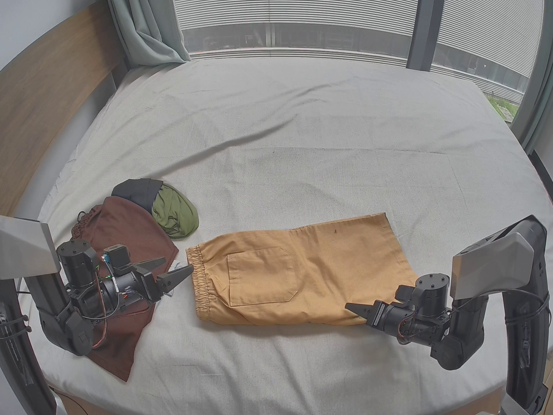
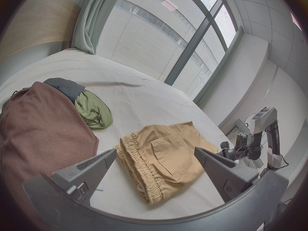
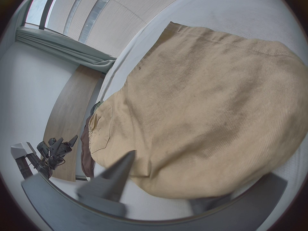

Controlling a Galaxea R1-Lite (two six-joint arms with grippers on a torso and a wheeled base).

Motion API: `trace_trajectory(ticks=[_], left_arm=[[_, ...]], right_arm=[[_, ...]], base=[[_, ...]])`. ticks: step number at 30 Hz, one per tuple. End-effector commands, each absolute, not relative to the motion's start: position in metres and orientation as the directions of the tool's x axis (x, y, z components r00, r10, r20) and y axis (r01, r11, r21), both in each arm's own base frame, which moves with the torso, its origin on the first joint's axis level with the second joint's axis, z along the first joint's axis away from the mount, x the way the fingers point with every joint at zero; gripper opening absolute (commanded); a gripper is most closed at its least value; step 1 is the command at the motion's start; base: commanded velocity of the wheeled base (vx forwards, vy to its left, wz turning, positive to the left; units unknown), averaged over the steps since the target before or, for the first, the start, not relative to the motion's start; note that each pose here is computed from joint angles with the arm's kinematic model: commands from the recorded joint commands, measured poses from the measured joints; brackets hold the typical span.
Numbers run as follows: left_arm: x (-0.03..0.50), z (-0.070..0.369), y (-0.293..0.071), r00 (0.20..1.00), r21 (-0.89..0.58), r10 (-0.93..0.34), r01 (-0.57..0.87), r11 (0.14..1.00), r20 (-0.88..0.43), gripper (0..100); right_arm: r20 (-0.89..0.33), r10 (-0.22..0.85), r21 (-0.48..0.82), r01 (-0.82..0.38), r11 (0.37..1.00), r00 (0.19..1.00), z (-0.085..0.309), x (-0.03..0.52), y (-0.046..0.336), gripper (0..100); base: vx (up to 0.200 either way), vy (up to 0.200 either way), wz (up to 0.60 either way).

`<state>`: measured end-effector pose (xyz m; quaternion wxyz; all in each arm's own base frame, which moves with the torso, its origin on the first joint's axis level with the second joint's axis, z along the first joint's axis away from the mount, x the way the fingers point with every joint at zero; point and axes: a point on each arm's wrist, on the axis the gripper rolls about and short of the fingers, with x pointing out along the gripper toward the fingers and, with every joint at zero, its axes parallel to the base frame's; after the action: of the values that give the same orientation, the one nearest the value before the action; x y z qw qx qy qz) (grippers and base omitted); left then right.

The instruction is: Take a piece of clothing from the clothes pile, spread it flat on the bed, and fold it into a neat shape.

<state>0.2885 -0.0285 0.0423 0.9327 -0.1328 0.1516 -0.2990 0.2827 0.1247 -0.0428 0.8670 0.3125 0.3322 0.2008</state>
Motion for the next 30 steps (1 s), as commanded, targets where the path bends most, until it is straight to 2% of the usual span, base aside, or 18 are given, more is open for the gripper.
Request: trace_trajectory(ticks=[1, 8, 13, 21, 30], left_arm=[[0.289, 0.041, -0.028, 0.768, -0.336, -0.608, 0.529, 0.779, -0.202, 100], [0.289, 0.042, -0.026, 0.757, -0.327, -0.624, 0.549, 0.769, -0.196, 100], [0.289, 0.042, -0.027, 0.754, -0.325, -0.626, 0.552, 0.768, -0.197, 100], [0.29, 0.044, -0.029, 0.752, -0.325, -0.632, 0.559, 0.762, -0.189, 100], [0.289, 0.042, -0.029, 0.75, -0.325, -0.632, 0.559, 0.763, -0.195, 100]], right_arm=[[-0.474, 0.561, 0.671, -0.134, 0.729, 0.679, -0.042, 0.273, 0.124, 100], [-0.511, 0.594, 0.668, -0.147, 0.729, 0.621, -0.036, 0.249, 0.128, 100], [-0.496, 0.616, 0.672, -0.179, 0.719, 0.612, -0.025, 0.24, 0.132, 100], [-0.415, 0.67, 0.685, -0.273, 0.675, 0.615, 0.012, 0.222, 0.139, 100], [-0.297, 0.7, 0.693, -0.357, 0.626, 0.649, 0.041, 0.226, 0.143, 100]], base=[[0.0, 0.0, 0.0], [0.0, 0.0, 0.0], [0.0, 0.0, 0.0], [0.0, 0.0, 0.0], [0.0, 0.0, 0.0]])
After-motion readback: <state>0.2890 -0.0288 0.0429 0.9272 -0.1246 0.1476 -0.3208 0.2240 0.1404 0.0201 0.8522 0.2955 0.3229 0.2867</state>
